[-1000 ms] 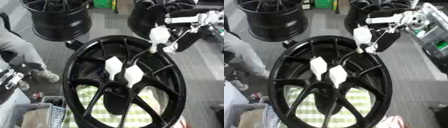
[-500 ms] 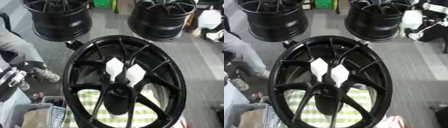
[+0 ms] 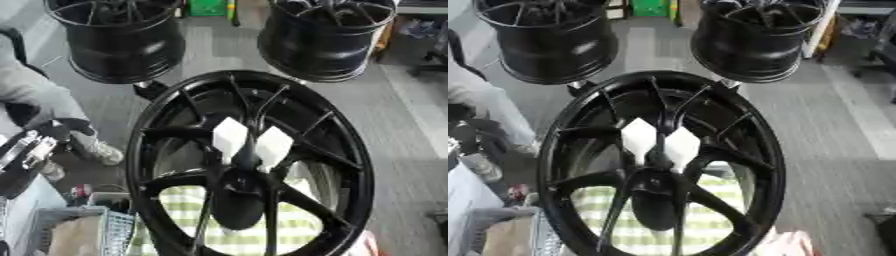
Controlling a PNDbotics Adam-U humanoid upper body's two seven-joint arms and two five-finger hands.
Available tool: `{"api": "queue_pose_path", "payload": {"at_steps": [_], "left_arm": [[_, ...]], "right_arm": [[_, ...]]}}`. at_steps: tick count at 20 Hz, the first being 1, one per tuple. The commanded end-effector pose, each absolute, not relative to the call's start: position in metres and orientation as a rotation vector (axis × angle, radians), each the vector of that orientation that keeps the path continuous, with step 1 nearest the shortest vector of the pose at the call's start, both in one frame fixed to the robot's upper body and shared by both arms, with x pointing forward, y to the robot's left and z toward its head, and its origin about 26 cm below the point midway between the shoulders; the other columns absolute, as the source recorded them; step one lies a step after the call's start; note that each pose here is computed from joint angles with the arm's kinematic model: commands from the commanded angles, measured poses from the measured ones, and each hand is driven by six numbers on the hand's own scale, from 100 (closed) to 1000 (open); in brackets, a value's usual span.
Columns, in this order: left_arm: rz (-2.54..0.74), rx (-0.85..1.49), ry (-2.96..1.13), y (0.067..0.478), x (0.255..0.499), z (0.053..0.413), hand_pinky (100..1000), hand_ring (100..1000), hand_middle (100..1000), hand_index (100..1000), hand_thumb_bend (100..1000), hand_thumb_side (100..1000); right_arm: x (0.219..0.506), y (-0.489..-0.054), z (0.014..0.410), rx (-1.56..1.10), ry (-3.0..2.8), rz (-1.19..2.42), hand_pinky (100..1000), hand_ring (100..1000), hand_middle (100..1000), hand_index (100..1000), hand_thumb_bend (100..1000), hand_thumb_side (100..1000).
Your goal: Pull the pin out of the wheel hub.
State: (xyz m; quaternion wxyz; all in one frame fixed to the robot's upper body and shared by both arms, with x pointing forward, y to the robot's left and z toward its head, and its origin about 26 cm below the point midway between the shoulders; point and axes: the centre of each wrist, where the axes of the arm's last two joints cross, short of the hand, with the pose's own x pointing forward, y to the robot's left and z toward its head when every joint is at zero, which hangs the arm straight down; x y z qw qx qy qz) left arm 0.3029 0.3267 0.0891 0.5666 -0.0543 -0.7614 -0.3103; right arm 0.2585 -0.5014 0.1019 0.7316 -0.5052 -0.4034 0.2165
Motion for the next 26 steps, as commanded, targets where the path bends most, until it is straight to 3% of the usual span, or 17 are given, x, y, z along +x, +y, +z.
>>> {"api": "queue_pose_path", "payload": {"at_steps": [1,6,11,17,18,26], "left_arm": [[-0.738,-0.102,-1.817,0.33,0.303,0.099,559,515,674,802,100,808],[-0.734,-0.11,-1.817,0.328,0.303,0.098,558,516,673,802,100,808],[-0.729,-0.113,-1.817,0.328,0.303,0.097,558,516,673,801,100,808],[-0.729,-0.118,-1.816,0.327,0.303,0.097,558,516,672,801,100,812],[-0.729,-0.118,-1.816,0.326,0.303,0.097,558,516,672,801,100,813],[-0.727,-0.132,-1.816,0.323,0.303,0.096,558,516,672,800,100,815]], "right_arm": [[0.249,-0.505,0.102,-1.241,-0.878,0.377,822,880,915,970,100,587],[0.243,-0.494,0.098,-1.357,-0.918,0.275,791,844,887,957,100,581],[0.247,-0.472,0.109,-1.41,-1.099,0.226,732,781,834,937,100,514],[0.254,-0.43,0.113,-1.376,-1.412,0.054,635,664,738,896,100,460],[0.255,-0.42,0.112,-1.353,-1.47,0.011,623,652,724,885,100,522],[0.268,-0.359,0.103,-1.07,-1.784,-0.209,591,617,695,854,100,617]]}}
